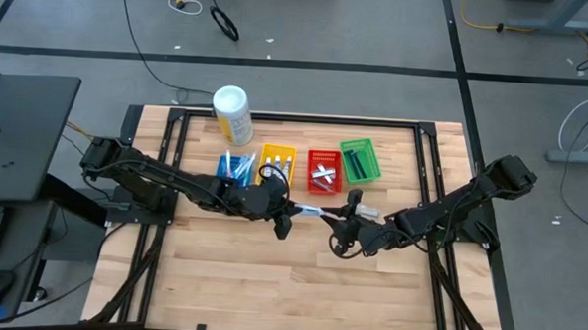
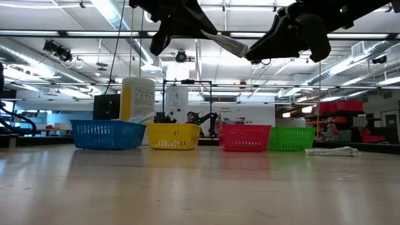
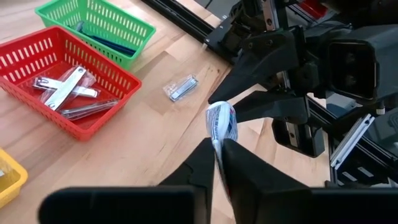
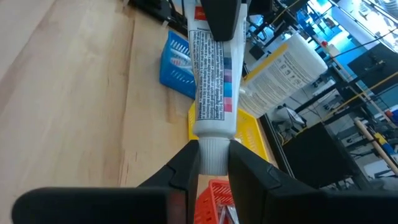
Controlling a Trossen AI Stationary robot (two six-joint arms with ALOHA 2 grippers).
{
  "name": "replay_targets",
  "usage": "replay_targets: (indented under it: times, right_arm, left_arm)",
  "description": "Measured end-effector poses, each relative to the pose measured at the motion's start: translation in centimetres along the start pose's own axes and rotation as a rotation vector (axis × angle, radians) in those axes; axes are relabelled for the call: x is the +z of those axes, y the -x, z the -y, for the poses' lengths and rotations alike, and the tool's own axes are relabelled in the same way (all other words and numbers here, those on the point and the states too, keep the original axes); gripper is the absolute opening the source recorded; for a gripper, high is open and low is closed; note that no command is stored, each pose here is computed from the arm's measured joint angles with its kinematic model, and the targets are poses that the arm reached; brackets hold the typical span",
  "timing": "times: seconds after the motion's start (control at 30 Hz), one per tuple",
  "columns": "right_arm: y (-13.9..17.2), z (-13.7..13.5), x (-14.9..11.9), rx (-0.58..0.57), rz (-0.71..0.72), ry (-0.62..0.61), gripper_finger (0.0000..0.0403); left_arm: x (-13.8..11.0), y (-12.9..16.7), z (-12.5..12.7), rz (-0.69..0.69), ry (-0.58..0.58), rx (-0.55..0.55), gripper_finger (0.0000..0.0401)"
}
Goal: Pick & Place Travel size toiletries
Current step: Put the white toothpaste into the yellow bin
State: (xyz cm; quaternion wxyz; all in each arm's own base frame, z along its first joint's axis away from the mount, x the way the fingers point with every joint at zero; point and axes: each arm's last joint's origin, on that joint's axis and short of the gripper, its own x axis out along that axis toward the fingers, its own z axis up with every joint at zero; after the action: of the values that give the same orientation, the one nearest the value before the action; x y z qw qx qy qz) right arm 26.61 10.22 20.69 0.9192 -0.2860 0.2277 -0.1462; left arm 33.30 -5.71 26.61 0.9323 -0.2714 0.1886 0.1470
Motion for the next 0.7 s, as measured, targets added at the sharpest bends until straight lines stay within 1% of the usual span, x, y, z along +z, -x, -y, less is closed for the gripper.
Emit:
replay_targets:
  times: [0.1, 0.23, 0.37, 0.47, 0.6, 0.7]
  right_arm:
    - [-0.1, 0.1, -0.1, 0.010, 0.000, -0.023, 0.0079]
    - [-0.5, 0.2, -0.1, 0.067, 0.009, -0.072, 0.0090]
    - [-0.8, 0.4, -0.4, 0.095, -0.004, -0.116, 0.0109]
    - [-1.1, 0.7, -0.9, 0.093, -0.053, -0.165, 0.0126]
    - [-1.5, 1.0, -2.1, 0.095, -0.150, -0.261, 0.0142]
    - [-1.7, 1.2, -2.9, 0.092, -0.227, -0.329, 0.0146]
  left_arm:
    - [0.0, 0.0, 0.0, 0.002, 0.000, 0.005, 0.0024]
    - [-0.1, 0.0, -0.1, 0.006, -0.005, 0.025, 0.0011]
    - [0.0, 0.0, -0.1, 0.010, -0.005, 0.025, 0.0009]
    - [-0.1, 0.0, -0.3, 0.007, -0.019, 0.049, 0.0012]
    - [-0.2, -0.1, -1.3, 0.006, -0.052, 0.165, 0.0010]
    - [0.0, -0.2, -2.7, 0.016, -0.061, 0.293, 0.0009]
